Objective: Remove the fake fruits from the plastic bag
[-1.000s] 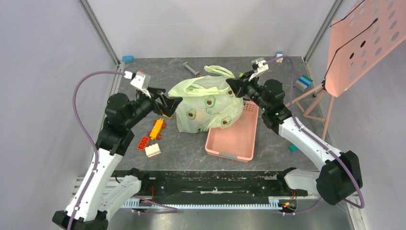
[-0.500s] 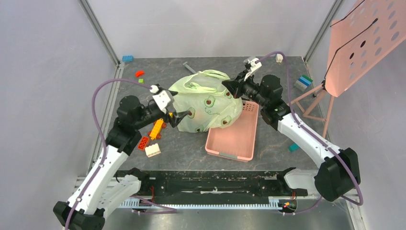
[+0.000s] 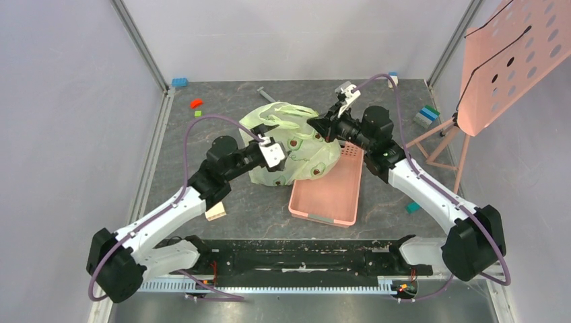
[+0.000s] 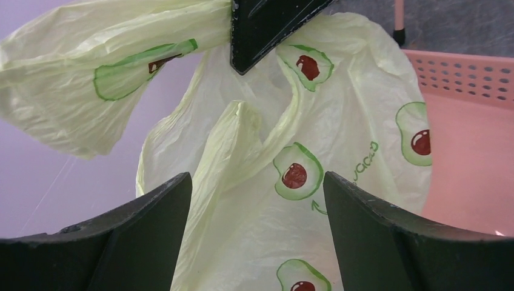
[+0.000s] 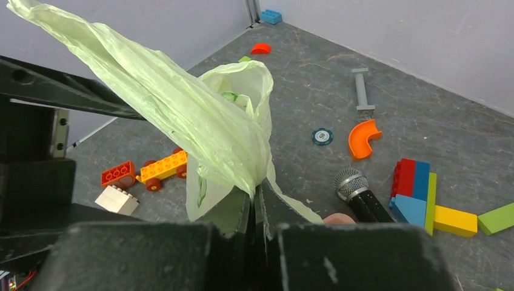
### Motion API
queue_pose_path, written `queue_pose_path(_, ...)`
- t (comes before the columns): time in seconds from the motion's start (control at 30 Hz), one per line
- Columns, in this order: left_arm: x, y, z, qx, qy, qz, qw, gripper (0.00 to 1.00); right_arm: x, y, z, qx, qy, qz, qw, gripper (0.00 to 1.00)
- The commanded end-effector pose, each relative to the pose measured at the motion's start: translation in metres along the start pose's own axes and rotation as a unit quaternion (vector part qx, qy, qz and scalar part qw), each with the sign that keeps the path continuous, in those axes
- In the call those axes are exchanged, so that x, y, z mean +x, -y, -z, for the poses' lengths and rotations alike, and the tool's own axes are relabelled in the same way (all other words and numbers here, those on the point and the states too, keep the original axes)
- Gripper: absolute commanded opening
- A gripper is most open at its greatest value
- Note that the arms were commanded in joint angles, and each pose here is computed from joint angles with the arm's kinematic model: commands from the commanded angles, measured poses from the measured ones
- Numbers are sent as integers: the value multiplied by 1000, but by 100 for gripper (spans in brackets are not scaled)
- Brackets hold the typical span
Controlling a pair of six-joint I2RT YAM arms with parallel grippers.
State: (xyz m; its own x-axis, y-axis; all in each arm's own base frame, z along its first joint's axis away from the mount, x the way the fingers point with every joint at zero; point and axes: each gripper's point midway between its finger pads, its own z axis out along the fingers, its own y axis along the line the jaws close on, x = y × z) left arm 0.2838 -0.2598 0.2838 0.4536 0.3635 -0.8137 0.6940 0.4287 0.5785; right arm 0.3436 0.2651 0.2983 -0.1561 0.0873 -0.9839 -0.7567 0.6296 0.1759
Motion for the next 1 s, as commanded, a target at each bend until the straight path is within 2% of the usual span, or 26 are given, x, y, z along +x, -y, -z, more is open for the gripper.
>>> queue_pose_path(0.0,-20,-36,-12,-67,23,-66,995,85,-15,-11,-6,-24,13,18,999,0)
queue_pose_path(0.27,-14,-48,-34,-81,10,-73,994,83,-10,-19,-9,-39,2,26,999,0)
queue_pose_path(0.5,0,-49,-51,-73,-15,-65,995,70,-10,-22,-7,-41,1,29,999,0)
queue_pose_path(0.57,5,-48,-53,-71,-22,-59,996,64,-12,-22,-6,-42,1,31,999,0)
queue_pose_path(0.67,9,-46,-56,-64,-37,-37,997,42,-15,-23,-6,-42,2,35,999,0)
queue_pose_path(0.87,3,-44,-52,-61,-32,-1,998,10,-21,-20,-2,-27,11,37,999,0)
queue_pose_path(0.93,-5,-51,-45,-78,-28,17,996,2,-23,-16,0,-13,15,36,999,0)
queue_pose_path(0.97,-8,-55,-41,-89,-28,27,995,2,-24,-14,1,-5,18,34,999,0)
